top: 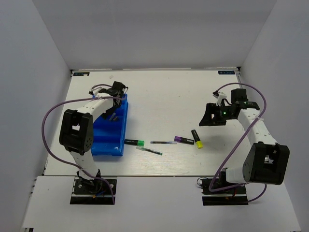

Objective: Sort the stationery into containers
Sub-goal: Place the stationery in the storage box, then pick up the pen from the center of the board, then place the pen in the storage box.

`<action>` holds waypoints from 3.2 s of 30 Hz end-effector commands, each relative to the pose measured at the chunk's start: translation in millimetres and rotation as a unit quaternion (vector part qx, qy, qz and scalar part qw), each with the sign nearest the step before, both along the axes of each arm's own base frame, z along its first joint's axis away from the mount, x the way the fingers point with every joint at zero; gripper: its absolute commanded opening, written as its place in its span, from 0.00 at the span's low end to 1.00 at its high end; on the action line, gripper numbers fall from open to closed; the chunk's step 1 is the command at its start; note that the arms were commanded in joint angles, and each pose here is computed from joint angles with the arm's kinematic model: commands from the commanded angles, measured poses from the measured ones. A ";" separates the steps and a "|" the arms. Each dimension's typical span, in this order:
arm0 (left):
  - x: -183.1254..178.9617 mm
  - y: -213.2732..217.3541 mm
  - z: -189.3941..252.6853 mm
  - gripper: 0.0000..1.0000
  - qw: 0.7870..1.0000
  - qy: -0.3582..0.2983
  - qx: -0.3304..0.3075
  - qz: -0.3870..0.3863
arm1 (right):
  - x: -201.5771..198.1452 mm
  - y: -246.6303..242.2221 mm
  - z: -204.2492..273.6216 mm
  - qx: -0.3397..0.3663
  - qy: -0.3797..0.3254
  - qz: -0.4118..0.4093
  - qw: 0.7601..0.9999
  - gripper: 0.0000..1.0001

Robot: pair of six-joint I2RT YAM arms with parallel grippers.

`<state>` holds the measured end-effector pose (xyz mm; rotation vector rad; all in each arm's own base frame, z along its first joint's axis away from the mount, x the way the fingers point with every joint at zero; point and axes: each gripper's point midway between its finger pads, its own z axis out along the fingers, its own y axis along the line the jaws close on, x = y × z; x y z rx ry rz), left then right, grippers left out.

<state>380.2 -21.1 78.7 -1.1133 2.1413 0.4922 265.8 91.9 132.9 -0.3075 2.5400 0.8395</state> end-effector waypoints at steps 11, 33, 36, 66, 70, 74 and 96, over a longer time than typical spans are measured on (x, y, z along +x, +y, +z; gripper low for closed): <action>3.6 -96.6 76.6 0.00 0.951 -0.059 -0.069 -0.294 | -19.2 5.5 -41.3 -0.119 0.053 0.076 0.989 0.56; -179.6 -139.3 87.5 0.86 0.814 -0.011 -0.074 -0.576 | -7.1 8.0 -121.3 -0.334 0.084 0.126 0.931 0.62; -190.0 -130.6 81.7 0.86 0.815 -0.019 -0.081 -0.573 | -11.9 6.3 -130.5 -0.339 0.100 0.135 0.926 0.56; -215.8 -111.5 81.7 0.88 0.804 -0.066 -0.098 -0.583 | -27.1 25.4 -141.0 -0.284 0.128 0.197 0.930 0.00; -212.2 -111.7 116.6 0.88 0.796 -0.118 -0.097 -0.586 | -7.5 56.7 -99.9 -0.238 0.059 0.262 0.933 0.00; -210.3 -118.5 161.7 0.88 0.777 -0.175 -0.107 -0.595 | 7.2 98.7 -52.5 -0.182 -0.004 0.344 0.921 0.00; -231.1 -156.1 274.2 0.88 0.656 -0.308 -0.160 -0.670 | 4.8 439.5 98.0 0.216 -0.243 0.477 0.816 0.00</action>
